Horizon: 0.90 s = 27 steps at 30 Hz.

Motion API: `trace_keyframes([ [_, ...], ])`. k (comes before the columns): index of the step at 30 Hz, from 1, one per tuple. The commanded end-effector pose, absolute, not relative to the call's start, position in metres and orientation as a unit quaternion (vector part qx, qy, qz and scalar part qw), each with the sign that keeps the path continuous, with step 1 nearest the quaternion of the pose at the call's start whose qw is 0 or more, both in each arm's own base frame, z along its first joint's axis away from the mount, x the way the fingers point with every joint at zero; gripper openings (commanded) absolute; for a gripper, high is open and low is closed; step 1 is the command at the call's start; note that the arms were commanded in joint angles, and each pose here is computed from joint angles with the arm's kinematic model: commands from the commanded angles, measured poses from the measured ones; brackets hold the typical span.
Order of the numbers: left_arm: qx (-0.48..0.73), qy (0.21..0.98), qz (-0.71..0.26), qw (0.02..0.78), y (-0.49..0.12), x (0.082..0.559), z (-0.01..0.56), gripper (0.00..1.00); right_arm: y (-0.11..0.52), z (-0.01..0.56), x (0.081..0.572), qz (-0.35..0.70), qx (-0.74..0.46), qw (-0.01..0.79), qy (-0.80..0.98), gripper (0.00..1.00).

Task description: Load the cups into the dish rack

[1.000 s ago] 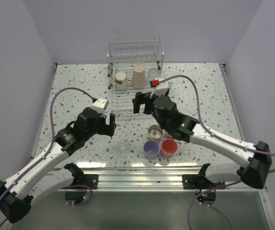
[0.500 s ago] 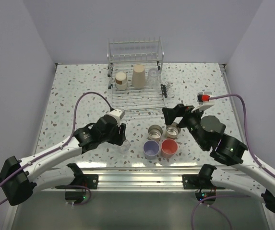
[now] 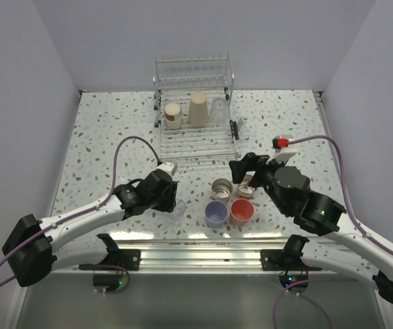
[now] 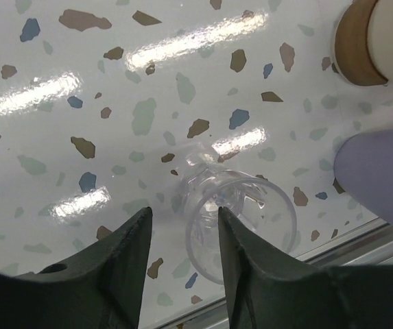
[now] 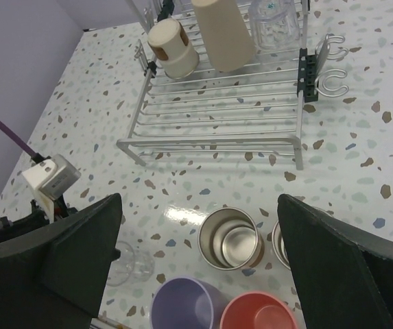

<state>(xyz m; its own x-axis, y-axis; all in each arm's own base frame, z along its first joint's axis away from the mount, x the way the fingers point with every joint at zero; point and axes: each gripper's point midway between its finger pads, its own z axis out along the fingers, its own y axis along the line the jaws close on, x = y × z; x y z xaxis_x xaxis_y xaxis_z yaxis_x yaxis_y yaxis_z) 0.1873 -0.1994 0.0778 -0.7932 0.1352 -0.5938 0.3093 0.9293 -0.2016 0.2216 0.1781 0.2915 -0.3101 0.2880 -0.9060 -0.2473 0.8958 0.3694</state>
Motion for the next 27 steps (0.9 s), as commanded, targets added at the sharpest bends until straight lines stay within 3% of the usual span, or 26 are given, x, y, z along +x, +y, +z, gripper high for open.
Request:
trace_keyframes([
  [1, 0.095, 0.942, -0.139, 0.291, -0.198, 0.186, 0.066, 0.45, 0.175, 0.29, 0.222, 0.227, 0.027, 0.589, 0.775, 0.98],
  [3, 0.091, 0.944, -0.137, 0.288, -0.196, 0.184, 0.062, 0.38, 0.172, 0.288, 0.222, 0.224, 0.028, 0.589, 0.776, 0.98],
  [5, 0.091, 0.943, -0.138, 0.288, -0.198, 0.185, 0.06, 0.23, 0.171, 0.285, 0.221, 0.224, 0.031, 0.588, 0.777, 0.98],
  [7, 0.092, 0.942, -0.144, 0.289, -0.2, 0.185, 0.06, 0.0, 0.172, 0.282, 0.22, 0.226, 0.032, 0.585, 0.778, 0.98],
  [14, 0.077, 0.901, -0.187, 0.383, -0.213, 0.212, 0.134, 0.0, 0.193, 0.287, 0.214, 0.284, 0.035, 0.561, 0.777, 0.98],
  [20, 0.064, 0.793, -0.33, 0.508, -0.235, 0.227, 0.256, 0.0, 0.245, 0.328, 0.206, 0.454, 0.055, 0.531, 0.714, 0.98],
  [25, 0.066, 0.672, -0.466, 0.573, -0.244, 0.21, 0.347, 0.0, 0.268, 0.363, 0.201, 0.558, 0.084, 0.508, 0.65, 0.98],
  [27, 0.059, 0.649, -0.493, 0.576, -0.242, 0.205, 0.355, 0.0, 0.273, 0.381, 0.198, 0.599, 0.093, 0.504, 0.615, 0.98],
])
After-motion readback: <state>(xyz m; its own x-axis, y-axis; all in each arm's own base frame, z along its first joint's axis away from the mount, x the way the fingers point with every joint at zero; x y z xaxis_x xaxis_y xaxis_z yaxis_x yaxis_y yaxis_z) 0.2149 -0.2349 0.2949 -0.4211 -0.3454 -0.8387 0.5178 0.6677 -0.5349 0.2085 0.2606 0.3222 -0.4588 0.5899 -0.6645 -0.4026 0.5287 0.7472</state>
